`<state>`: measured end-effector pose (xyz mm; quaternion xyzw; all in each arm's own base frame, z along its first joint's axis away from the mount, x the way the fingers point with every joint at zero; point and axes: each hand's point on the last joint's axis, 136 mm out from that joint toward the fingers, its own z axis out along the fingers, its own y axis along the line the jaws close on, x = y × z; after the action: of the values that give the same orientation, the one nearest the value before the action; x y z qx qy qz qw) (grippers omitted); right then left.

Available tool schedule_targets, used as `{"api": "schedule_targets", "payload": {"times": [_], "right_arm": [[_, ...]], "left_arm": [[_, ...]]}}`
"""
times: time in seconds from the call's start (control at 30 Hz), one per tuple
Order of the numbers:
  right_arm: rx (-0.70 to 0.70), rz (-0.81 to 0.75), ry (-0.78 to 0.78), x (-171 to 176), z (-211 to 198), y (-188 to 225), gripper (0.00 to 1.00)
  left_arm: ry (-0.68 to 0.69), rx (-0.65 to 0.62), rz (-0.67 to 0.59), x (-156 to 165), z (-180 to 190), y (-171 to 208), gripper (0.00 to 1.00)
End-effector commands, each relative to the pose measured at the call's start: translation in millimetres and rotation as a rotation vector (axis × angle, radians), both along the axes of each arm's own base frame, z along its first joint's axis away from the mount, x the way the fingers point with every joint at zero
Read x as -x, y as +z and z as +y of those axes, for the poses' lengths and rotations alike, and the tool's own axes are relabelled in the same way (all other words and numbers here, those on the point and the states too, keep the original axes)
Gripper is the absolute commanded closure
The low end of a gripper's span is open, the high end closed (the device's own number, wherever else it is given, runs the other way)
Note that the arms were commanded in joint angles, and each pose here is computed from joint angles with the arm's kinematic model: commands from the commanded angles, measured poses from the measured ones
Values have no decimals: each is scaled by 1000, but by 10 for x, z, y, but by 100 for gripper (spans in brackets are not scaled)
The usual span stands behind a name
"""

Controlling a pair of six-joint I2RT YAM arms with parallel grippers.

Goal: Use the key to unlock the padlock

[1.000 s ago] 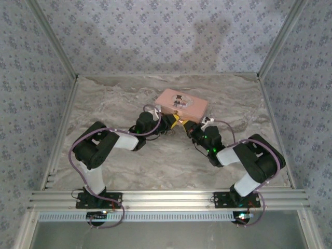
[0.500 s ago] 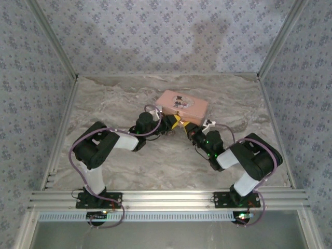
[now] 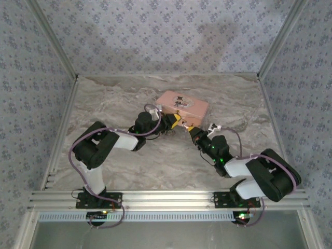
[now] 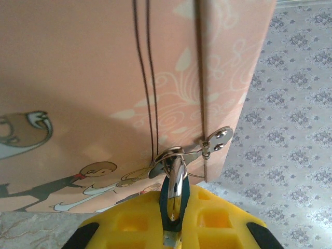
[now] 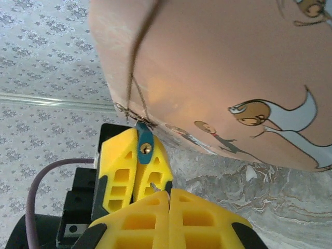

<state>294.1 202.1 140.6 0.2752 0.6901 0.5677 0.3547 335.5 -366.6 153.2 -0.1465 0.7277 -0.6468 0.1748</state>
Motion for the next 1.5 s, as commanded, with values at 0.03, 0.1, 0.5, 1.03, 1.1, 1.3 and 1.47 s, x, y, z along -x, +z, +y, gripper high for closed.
{"api": "schedule_targets", "payload": {"times": [0.03,0.1,0.5,1.03,1.1,1.3,1.47], "right_arm": [[35,-22,-15,-41,-30,48,100],[36,-25,-13,-61,-10,77,100],[29,-33,-4,-196,108,144,100],[25,-32,1,-299,173,119,100],[17,-37,0,-310,174,135,100],[2,-48,-3,-315,172,175,100],[-8,-56,-3,-303,169,199,100]], "left_arm": [[-21,89,-114,28,-11,409,98],[-23,90,-113,32,-17,407,98],[-29,96,-110,45,-58,403,98],[-32,99,-107,60,-59,401,98],[-33,100,-108,58,-61,404,98],[-34,99,-106,68,-64,390,98],[-33,96,-105,70,-62,383,98]]}}
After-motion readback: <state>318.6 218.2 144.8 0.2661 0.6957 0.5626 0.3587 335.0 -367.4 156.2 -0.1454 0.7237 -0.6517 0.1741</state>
